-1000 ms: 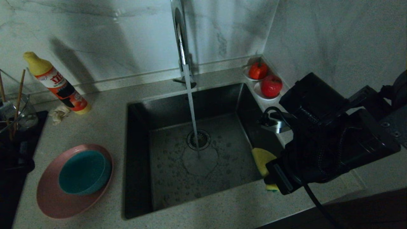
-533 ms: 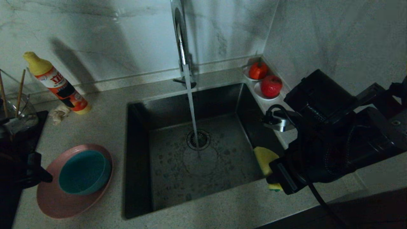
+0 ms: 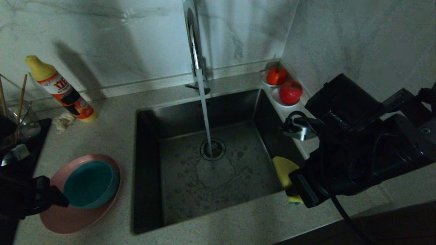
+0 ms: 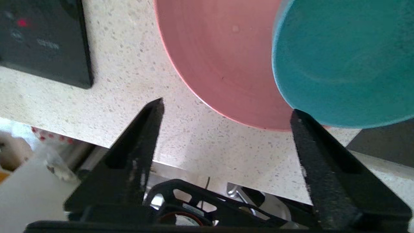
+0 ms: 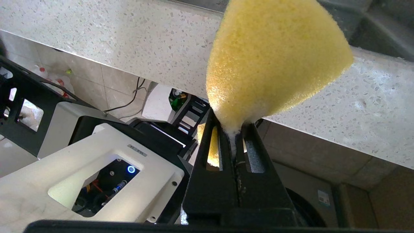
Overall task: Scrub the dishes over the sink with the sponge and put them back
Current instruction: Pick up a bowl and the sponge
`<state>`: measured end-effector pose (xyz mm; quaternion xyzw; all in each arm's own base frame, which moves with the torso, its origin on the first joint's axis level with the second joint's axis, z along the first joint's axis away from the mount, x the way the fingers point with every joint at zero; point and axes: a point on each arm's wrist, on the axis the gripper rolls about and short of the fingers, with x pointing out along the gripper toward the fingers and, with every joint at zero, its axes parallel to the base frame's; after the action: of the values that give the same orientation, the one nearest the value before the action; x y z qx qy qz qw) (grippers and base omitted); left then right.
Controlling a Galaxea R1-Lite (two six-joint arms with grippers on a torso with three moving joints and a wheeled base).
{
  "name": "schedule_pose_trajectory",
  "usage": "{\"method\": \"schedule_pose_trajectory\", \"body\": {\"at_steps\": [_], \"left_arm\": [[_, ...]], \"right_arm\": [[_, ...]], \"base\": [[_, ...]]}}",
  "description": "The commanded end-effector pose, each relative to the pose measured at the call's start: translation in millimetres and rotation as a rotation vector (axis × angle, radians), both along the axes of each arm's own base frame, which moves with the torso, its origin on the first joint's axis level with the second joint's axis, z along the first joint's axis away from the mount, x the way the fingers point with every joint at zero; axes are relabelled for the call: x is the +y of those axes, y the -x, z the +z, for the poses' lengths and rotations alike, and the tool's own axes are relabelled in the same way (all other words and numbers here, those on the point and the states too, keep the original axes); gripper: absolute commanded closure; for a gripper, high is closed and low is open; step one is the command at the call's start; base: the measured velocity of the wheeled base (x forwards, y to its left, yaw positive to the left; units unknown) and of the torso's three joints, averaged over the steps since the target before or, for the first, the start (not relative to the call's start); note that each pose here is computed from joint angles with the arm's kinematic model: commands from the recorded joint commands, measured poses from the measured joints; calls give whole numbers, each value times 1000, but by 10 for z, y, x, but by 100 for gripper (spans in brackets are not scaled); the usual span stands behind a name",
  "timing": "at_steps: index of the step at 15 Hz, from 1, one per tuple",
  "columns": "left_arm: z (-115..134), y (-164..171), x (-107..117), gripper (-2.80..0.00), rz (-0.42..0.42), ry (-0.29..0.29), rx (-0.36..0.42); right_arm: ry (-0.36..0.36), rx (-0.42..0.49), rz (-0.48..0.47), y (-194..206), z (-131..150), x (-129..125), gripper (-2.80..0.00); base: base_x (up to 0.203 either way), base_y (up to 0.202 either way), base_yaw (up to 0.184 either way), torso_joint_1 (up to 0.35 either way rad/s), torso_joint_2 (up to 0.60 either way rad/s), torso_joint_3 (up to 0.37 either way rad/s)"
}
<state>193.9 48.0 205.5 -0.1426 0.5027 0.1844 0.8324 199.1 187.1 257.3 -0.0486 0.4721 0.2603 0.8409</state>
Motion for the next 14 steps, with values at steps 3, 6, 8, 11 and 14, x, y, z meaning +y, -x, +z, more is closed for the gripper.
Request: {"method": "schedule_pose_trajectory", "body": {"at_steps": [3, 6, 8, 11, 14], "left_arm": [[-184, -73, 47, -280, 33, 11, 39], [-308, -153, 108, -280, 54, 5, 24], [-342, -181, 128, -280, 57, 15, 25], [-316, -220, 139, -280, 89, 26, 0], [-347, -286, 181, -280, 134, 32, -6]], "right_arm": [[7, 7, -1, -8, -16, 9, 0], [5, 1, 1, -14, -9, 14, 0], [7, 4, 1, -20, -20, 20, 0], [8, 5, 1, -15, -17, 15, 0], [14, 11, 1, -24, -35, 24, 0]], "base": [[0, 0, 0, 0, 0, 0], [0, 0, 0, 0, 0, 0], [0, 0, 0, 0, 0, 0], [0, 0, 0, 0, 0, 0], [0, 0, 0, 0, 0, 0]]}}
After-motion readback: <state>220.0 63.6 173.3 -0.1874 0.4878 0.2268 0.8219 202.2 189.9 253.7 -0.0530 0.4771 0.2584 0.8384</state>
